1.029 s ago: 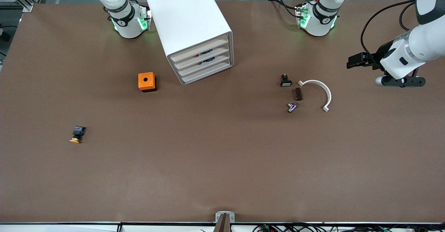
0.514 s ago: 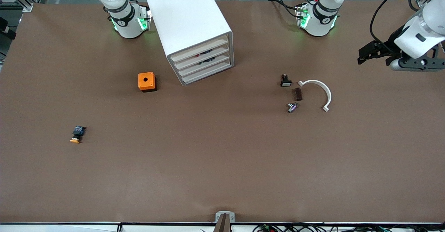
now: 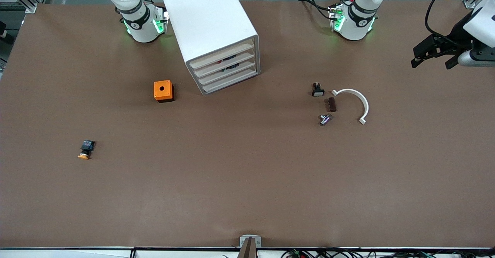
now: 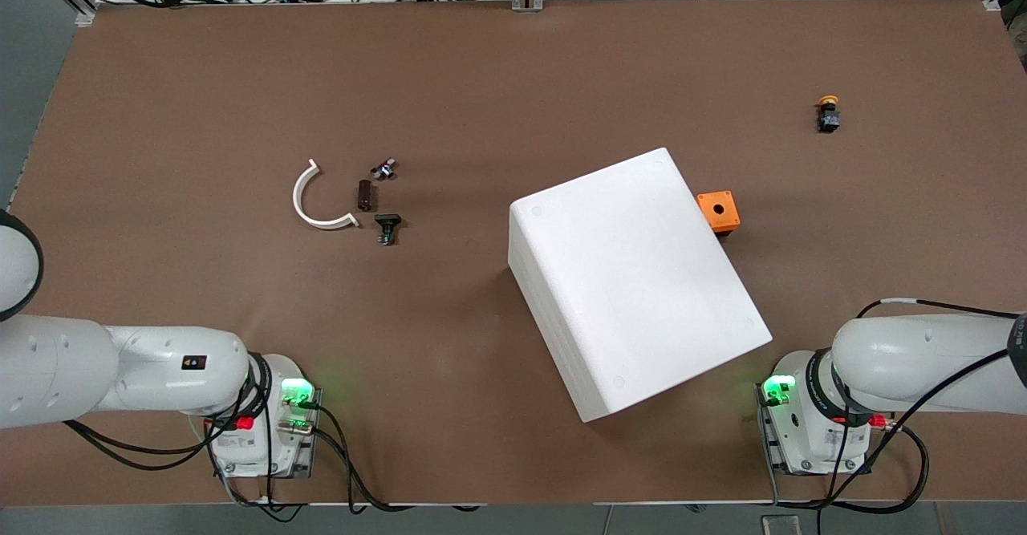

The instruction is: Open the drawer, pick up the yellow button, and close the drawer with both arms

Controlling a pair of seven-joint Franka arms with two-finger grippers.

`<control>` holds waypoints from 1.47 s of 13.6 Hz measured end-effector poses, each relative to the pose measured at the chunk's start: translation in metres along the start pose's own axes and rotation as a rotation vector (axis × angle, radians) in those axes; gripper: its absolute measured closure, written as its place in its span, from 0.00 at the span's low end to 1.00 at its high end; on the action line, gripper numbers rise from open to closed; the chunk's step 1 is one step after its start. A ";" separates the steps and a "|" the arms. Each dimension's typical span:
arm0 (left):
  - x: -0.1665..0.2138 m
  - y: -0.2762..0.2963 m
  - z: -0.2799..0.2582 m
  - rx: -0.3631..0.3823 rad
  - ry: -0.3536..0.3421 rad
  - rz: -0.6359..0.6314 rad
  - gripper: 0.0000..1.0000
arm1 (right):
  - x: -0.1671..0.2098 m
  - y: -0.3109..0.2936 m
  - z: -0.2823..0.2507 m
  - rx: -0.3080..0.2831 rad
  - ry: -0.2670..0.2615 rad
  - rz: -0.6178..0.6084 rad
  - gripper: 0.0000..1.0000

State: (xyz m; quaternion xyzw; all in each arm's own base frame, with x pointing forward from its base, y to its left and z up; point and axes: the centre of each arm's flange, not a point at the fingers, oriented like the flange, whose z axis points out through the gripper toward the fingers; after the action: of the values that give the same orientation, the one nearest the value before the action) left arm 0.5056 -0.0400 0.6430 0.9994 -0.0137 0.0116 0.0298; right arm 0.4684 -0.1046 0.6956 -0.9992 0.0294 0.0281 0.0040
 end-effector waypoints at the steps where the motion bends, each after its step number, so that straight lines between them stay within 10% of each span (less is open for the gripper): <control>1: 0.000 0.001 -0.003 0.000 0.003 -0.002 0.00 | 0.000 -0.003 0.000 -0.001 0.000 -0.006 0.00; 20: 0.009 0.001 0.001 -0.001 -0.031 -0.006 0.00 | 0.000 -0.004 0.000 -0.006 -0.001 -0.034 0.00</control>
State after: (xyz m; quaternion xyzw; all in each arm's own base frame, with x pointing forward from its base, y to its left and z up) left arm 0.5149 -0.0415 0.6424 0.9995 -0.0113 -0.0041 0.0299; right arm 0.4687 -0.1010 0.6960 -0.9995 0.0125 0.0287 0.0016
